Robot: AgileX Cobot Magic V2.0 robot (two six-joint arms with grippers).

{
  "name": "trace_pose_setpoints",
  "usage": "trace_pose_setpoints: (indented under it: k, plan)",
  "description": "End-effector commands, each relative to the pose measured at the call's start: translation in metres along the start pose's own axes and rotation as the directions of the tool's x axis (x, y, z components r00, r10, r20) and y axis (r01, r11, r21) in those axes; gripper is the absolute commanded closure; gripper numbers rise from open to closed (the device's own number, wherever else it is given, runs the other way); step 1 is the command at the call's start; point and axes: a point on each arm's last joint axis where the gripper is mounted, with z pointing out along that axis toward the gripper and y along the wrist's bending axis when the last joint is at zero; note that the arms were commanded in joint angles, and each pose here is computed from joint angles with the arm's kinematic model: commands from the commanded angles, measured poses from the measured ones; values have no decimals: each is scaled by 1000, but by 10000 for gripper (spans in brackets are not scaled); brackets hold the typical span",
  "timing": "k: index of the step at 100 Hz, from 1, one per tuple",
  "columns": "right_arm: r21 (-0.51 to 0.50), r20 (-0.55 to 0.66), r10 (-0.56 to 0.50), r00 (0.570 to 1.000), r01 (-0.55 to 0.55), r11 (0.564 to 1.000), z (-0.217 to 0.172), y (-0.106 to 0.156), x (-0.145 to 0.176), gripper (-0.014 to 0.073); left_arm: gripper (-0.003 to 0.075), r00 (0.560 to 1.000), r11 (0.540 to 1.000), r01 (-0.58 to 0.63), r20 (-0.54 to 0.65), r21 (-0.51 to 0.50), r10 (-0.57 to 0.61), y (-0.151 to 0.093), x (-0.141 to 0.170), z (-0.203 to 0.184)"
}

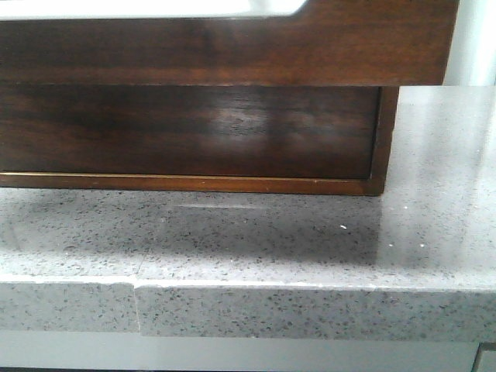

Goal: Put scissors in drawer with both arms
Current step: 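Carry the scissors over the open drawer and lower them inside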

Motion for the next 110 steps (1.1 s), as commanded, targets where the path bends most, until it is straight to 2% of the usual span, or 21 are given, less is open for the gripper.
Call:
trace_pose_setpoints:
  k: [1,10,24,39,58,67,72,90,110]
  plan:
    - [-59,173,-55,983,67,996,-22,12,-32,661,740,996,1000,17,87,-4,-17,3,-15,0]
    - [-141,227,-96,969,130,981,-26,25,-49,661,740,996,1000,17,87,-4,-17,3,-15,0]
    - [-271,232,-149,961,211,939,-12,50,-62,661,740,996,1000,17,87,-4,-17,3,-15,0]
    - [-416,216,-225,950,298,859,16,90,-64,661,740,996,1000,16,85,-3,-15,3,-15,0]
    - [-528,172,-349,921,385,757,60,139,-49,661,740,996,1000,16,85,-3,-15,3,-15,0]
    - [-543,170,-443,880,458,703,82,157,-39,661,740,996,1000,16,85,-3,-15,3,-15,0]
    - [-532,155,-489,859,489,691,94,163,-33,661,740,996,1000,16,85,-3,-15,3,-15,0]
    - [-495,61,-616,785,560,665,135,171,-14,661,740,996,1000,16,85,-3,-15,3,-15,0]
    - [-514,-1,-655,756,561,649,156,177,0,649,740,996,1000,16,85,-3,-15,3,-15,0]
